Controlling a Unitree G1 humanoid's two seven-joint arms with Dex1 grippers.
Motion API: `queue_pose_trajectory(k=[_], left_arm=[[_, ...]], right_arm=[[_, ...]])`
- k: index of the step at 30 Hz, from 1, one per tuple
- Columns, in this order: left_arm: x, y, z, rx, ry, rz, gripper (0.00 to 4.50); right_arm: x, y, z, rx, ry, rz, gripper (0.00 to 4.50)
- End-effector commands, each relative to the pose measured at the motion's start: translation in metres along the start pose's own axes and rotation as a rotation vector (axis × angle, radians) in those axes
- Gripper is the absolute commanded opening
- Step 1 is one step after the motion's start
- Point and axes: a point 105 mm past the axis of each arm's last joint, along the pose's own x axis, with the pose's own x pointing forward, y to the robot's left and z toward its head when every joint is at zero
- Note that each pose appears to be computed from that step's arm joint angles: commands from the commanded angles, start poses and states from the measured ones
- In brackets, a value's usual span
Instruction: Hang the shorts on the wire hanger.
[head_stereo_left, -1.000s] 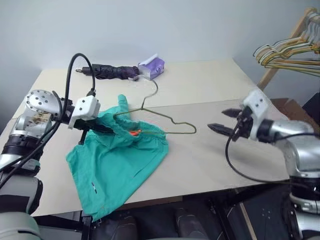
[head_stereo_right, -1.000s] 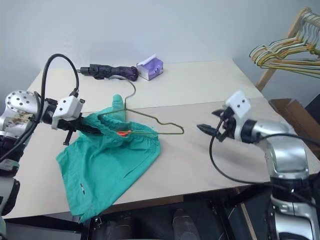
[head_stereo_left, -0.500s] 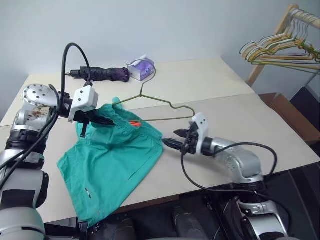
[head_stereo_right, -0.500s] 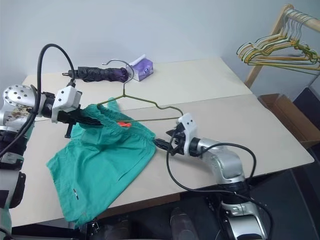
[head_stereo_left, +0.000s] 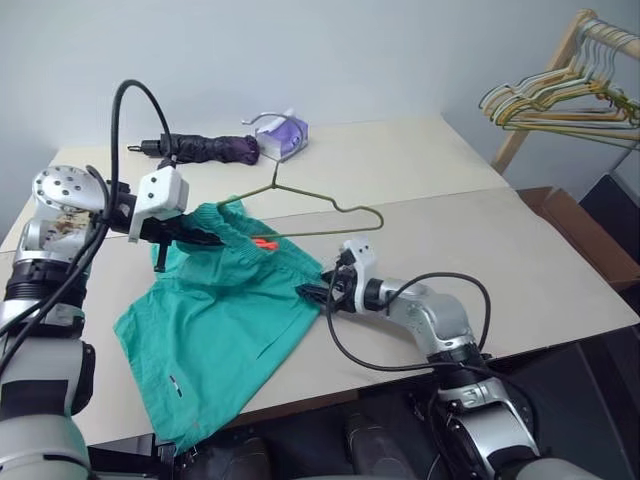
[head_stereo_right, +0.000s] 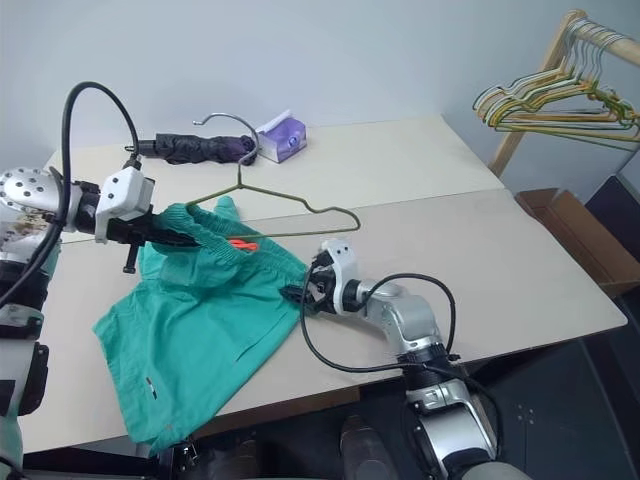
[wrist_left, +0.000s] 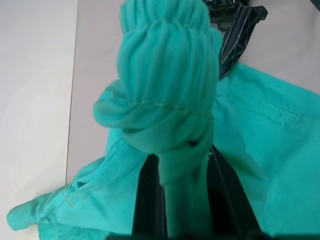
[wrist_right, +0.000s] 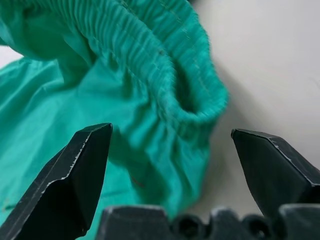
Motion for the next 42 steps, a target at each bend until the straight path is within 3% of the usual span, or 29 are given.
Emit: queue_pose_trajectory(k=[1,10,11,16,24,32,42], left_arm=[[-0.009,0.004,0.008,0.028,-0.011,0.033,0.00],[-0.013,0.016,-0.002,-0.007,0.040,0.105,0.00],[-0.014,0.017,-0.004,-0.014,0.048,0.112,0.00],[-0.018,0.013,-0.008,-0.024,0.056,0.072,0.00],[-0.023,0.012,-0.006,-0.001,0.071,0.040,0.00],[-0.031,0.006,-0.009,-0.007,0.087,0.020,0.00],[-0.059,-0.005,-0.040,-0.047,0.262,0.040,0.00]], right_arm=[[0.000,0.005,0.022,-0.024,-0.083,0.019,3.29],[-0.014,0.011,0.021,-0.068,-0.099,0.030,0.21],[-0.017,0.012,0.022,-0.068,-0.108,0.027,0.02],[-0.031,0.006,0.026,-0.062,-0.137,-0.028,0.02],[-0.079,-0.052,0.032,-0.035,-0.120,-0.172,0.02],[-0.114,-0.079,0.034,-0.086,-0.038,-0.190,0.02],[-0.136,-0.092,0.038,-0.146,0.013,-0.181,0.02]])
